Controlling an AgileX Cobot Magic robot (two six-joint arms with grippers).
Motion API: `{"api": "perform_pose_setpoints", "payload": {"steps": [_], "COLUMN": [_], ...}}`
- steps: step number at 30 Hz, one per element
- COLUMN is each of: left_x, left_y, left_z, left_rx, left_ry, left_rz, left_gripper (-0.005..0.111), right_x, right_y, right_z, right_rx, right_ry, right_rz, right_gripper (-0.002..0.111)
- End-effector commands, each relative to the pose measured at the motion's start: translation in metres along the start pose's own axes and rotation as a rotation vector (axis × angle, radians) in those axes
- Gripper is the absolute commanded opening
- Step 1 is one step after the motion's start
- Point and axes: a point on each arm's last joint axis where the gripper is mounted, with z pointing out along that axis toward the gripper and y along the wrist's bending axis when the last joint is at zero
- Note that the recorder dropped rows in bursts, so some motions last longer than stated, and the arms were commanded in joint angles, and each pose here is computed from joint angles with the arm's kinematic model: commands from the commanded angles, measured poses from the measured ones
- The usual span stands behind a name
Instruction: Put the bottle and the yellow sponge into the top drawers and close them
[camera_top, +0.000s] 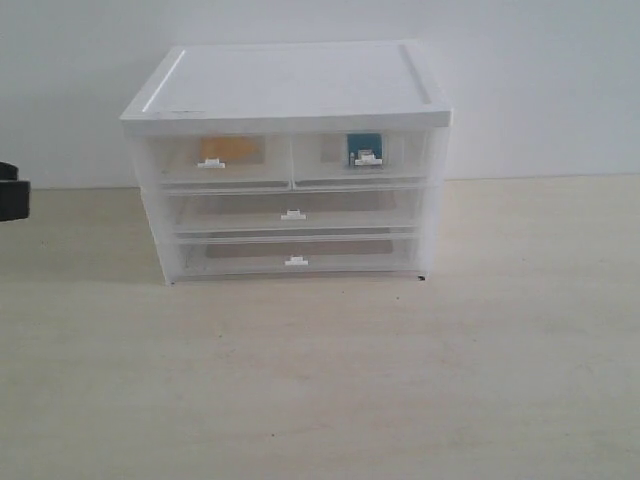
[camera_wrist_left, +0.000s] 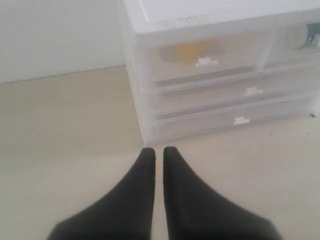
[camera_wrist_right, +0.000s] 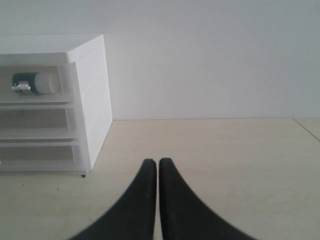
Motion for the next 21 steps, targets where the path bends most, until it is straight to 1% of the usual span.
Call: {"api": "perform_pose_setpoints", "payload": {"steps": [1, 4, 9, 12, 17, 21], "left_x": [0.014, 0.016, 0.015, 0.017, 0.021, 0.027], "left_y": [0.007, 0.012, 0.016, 0.019, 0.024, 0.023], "left_z": [-0.033, -0.056, -0.086, -0.099, -0.107, -0.102], "left_rx": [-0.004, -0.011, 0.001, -0.006, -0.052, -0.041], "left_ry": [-0.046, -0.102, -0.213, -0.257, -0.255, -0.252], "left_rz": [-0.086, -0.101, -0.12, -0.104, -0.041, -0.025], "left_gripper": [0.004, 0.004, 0.004, 0.004, 0.004, 0.004], "right_x": [0.0, 0.0, 0.0, 0.0, 0.0, 0.0], "right_y": [-0.001, -0.001, -0.001, -0.001, -0.001, -0.001], "right_z": [0.0, 0.0, 0.0, 0.0, 0.0, 0.0], "right_rx": [0.009, 0.009, 0.009, 0.009, 0.009, 0.009], "right_ry": [-0.006, -0.006, -0.006, -0.006, -0.006, -0.006], "right_rz": [-0.004, -0.004, -0.004, -0.004, -0.004, -0.004], "right_gripper": [0.0, 0.0, 0.0, 0.0, 0.0, 0.0]}}
